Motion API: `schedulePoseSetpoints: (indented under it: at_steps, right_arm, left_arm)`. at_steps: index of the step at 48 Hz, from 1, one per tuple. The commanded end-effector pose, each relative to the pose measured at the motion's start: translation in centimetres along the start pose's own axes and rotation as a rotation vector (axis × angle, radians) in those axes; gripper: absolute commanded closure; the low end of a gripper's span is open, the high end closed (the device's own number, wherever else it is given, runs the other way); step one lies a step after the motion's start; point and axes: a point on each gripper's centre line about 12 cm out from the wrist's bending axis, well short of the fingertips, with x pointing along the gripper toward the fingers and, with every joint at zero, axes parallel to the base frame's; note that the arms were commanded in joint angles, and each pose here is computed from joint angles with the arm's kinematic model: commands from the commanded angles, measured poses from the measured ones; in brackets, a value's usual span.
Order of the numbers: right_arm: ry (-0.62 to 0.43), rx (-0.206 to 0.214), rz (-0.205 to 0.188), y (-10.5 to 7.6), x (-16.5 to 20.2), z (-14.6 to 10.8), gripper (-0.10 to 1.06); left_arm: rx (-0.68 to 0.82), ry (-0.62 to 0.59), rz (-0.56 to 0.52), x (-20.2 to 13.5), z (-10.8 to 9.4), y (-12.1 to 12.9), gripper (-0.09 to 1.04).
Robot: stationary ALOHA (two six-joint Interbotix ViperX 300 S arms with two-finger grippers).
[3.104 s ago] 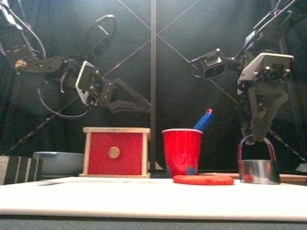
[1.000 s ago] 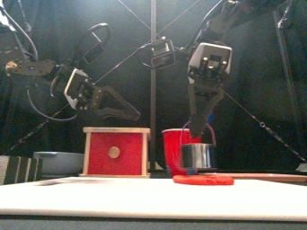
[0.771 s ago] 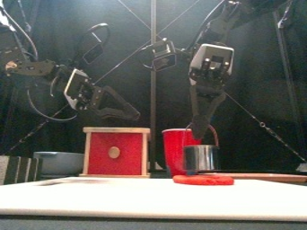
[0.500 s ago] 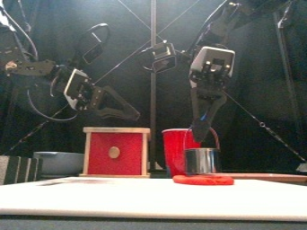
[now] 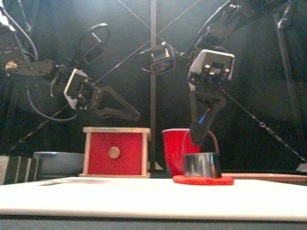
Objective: Get the cutter from the drawer then cut the dough then place the extra dough in the bowl
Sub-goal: Cut the dough
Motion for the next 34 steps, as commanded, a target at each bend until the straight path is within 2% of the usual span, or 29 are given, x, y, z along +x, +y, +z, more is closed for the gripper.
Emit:
schedulePoseSetpoints:
  at_steps: [1, 11, 23, 28, 34]
  right_arm:
    - [-0.03, 0.009, 0.006, -0.1, -1.0, 0.5, 0.4]
    - [-0.054, 0.012, 0.012, 0.0, -1.9, 0.7, 0.18]
    - [-0.168, -0.027, -0.005, -0.6, -5.0, 1.1, 0.15]
    - [-0.244, -0.012, 0.017, -0.8, -6.1, 0.5, 0.15]
    - [-0.358, -0.01, 0.069, -0.7, -6.7, -0.7, 0.15]
  left_arm:
    - [-0.003, -0.032, 0.008, 0.1, 1.0, 0.3, 0.47]
    - [-0.004, -0.037, 0.009, 0.1, 1.1, 0.3, 0.47]
    - [-0.005, -0.047, 0.011, 0.3, 1.5, 0.3, 0.46]
    - [-0.009, -0.062, 0.013, 0.6, 2.0, 0.3, 0.46]
    - [-0.01, -0.083, 0.01, 1.1, 2.7, 0.1, 0.46]
